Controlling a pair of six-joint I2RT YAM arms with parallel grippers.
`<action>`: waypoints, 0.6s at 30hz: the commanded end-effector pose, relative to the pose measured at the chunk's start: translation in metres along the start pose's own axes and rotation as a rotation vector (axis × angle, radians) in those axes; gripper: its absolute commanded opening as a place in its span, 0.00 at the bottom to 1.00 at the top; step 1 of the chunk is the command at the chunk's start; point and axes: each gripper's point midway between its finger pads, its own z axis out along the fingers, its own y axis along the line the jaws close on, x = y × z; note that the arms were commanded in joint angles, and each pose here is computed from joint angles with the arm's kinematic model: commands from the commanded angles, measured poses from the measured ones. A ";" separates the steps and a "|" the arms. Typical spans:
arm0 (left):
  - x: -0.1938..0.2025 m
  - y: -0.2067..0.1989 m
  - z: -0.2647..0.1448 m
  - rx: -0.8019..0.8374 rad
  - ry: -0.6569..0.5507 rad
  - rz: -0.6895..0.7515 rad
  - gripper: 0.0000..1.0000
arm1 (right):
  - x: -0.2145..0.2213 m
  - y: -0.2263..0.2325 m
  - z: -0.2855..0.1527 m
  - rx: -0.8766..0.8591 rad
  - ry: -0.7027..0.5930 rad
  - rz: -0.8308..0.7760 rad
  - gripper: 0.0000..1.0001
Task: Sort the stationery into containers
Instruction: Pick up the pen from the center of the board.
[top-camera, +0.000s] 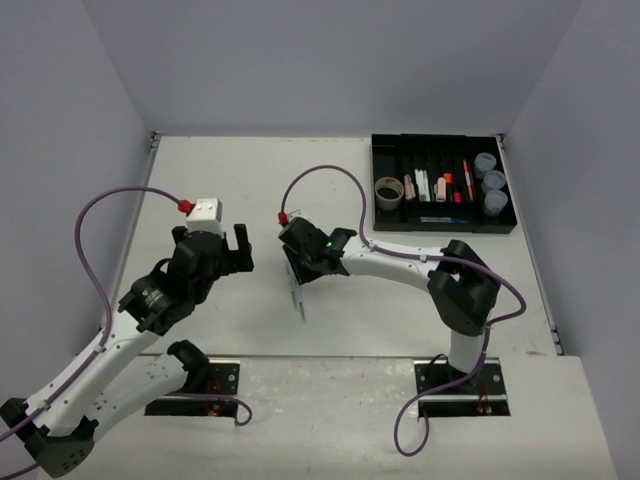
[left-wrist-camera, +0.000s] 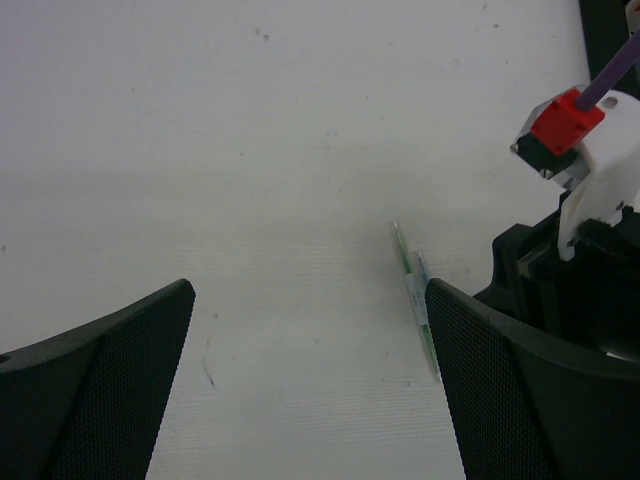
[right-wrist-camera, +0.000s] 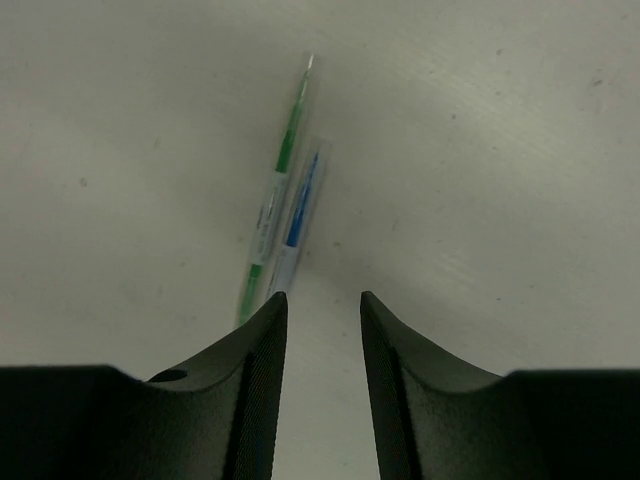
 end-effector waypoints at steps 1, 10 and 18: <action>-0.010 -0.001 -0.003 0.020 -0.037 -0.015 1.00 | 0.001 0.016 0.002 -0.020 0.009 0.064 0.37; -0.009 -0.002 -0.002 0.019 -0.031 -0.011 1.00 | 0.009 0.016 0.019 0.010 0.044 0.053 0.33; -0.010 0.000 -0.003 0.019 -0.039 -0.015 1.00 | 0.012 0.023 0.024 -0.001 0.062 0.042 0.33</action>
